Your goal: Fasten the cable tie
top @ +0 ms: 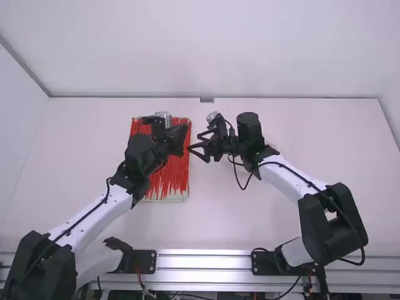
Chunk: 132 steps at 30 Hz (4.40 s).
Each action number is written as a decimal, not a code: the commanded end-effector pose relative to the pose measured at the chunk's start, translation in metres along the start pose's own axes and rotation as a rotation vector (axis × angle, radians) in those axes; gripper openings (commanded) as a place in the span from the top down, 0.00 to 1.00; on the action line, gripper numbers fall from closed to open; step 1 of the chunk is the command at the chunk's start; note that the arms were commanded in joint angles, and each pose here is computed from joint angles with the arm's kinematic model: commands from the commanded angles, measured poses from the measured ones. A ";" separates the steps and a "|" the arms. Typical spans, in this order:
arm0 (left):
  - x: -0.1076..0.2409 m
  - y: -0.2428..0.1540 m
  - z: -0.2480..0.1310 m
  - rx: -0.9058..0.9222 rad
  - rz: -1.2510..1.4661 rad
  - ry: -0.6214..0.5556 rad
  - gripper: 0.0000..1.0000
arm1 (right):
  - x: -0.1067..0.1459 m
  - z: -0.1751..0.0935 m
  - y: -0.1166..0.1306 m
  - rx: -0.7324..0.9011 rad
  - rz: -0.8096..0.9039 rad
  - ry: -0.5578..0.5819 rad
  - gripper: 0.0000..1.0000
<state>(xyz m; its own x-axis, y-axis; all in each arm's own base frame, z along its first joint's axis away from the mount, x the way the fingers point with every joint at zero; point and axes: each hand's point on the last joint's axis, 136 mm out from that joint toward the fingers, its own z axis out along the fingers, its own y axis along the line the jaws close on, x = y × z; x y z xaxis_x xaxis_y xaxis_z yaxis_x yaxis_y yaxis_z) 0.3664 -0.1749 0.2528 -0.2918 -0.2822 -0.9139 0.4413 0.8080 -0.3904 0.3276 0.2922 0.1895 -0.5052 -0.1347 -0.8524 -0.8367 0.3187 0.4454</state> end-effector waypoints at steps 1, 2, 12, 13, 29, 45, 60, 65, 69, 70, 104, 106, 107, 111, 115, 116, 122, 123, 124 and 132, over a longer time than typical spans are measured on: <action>-0.007 -0.007 -0.003 0.015 -0.035 -0.029 0.98 | -0.016 0.002 0.005 -0.018 0.000 -0.025 0.23; -0.009 -0.010 -0.003 0.025 -0.037 -0.039 0.98 | -0.019 0.002 0.005 -0.017 0.007 -0.035 0.26; -0.024 -0.015 -0.004 0.051 -0.057 -0.097 0.98 | -0.023 0.002 0.007 -0.029 0.010 -0.051 0.41; -0.025 -0.017 -0.004 0.056 -0.070 -0.101 0.98 | -0.024 0.002 0.010 -0.042 0.004 -0.052 0.48; -0.027 -0.017 0.003 0.070 -0.065 -0.130 0.98 | -0.023 0.010 0.025 -0.084 -0.021 -0.048 0.91; -0.038 -0.032 -0.001 0.149 0.068 -0.166 0.45 | -0.028 0.000 0.011 -0.052 -0.074 -0.069 1.00; -0.074 -0.031 -0.024 0.461 0.255 -0.047 0.14 | -0.049 -0.048 0.006 -0.181 -0.224 -0.118 1.00; -0.075 -0.040 -0.025 0.593 0.284 -0.002 0.12 | -0.059 -0.054 0.013 -0.222 -0.268 -0.130 1.00; -0.068 -0.049 -0.019 0.743 0.316 0.052 0.08 | -0.061 -0.050 0.025 -0.263 -0.339 -0.133 1.00; -0.066 -0.052 -0.018 0.792 0.317 0.071 0.09 | -0.062 -0.050 0.026 -0.264 -0.362 -0.136 1.00; -0.077 -0.088 -0.010 0.972 0.340 0.061 0.65 | -0.073 -0.044 0.056 -0.358 -0.500 -0.178 1.00; -0.076 -0.091 -0.010 0.979 0.339 0.063 0.67 | -0.073 -0.044 0.055 -0.355 -0.499 -0.178 1.00; -0.076 -0.091 -0.010 0.979 0.339 0.063 0.67 | -0.073 -0.045 0.055 -0.355 -0.499 -0.178 1.00; -0.075 -0.093 -0.010 0.982 0.338 0.063 0.73 | -0.072 -0.042 0.058 -0.364 -0.501 -0.176 1.00; -0.075 -0.094 -0.010 0.988 0.342 0.063 0.77 | -0.072 -0.043 0.058 -0.362 -0.501 -0.176 1.00; -0.074 -0.095 -0.011 0.993 0.342 0.065 0.77 | -0.072 -0.043 0.057 -0.360 -0.500 -0.177 1.00; -0.074 -0.095 -0.010 0.990 0.338 0.065 0.97 | -0.073 -0.045 0.055 -0.355 -0.498 -0.178 1.00; -0.074 -0.095 -0.010 0.988 0.338 0.064 0.98 | -0.072 -0.044 0.056 -0.358 -0.499 -0.177 1.00; -0.075 -0.095 -0.010 0.986 0.338 0.063 0.98 | -0.072 -0.044 0.056 -0.358 -0.499 -0.177 1.00; -0.080 -0.095 -0.008 0.970 0.318 0.052 0.98 | -0.073 -0.046 0.053 -0.349 -0.498 -0.180 0.99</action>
<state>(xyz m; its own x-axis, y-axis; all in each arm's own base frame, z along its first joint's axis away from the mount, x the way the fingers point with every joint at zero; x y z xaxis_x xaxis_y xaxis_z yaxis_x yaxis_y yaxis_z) 0.3368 -0.2246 0.3482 -0.1012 -0.0658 -0.9927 0.9935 0.0455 -0.1043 0.3100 0.2749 0.2787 -0.0444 -0.0284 -0.9986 -0.9976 -0.0516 0.0459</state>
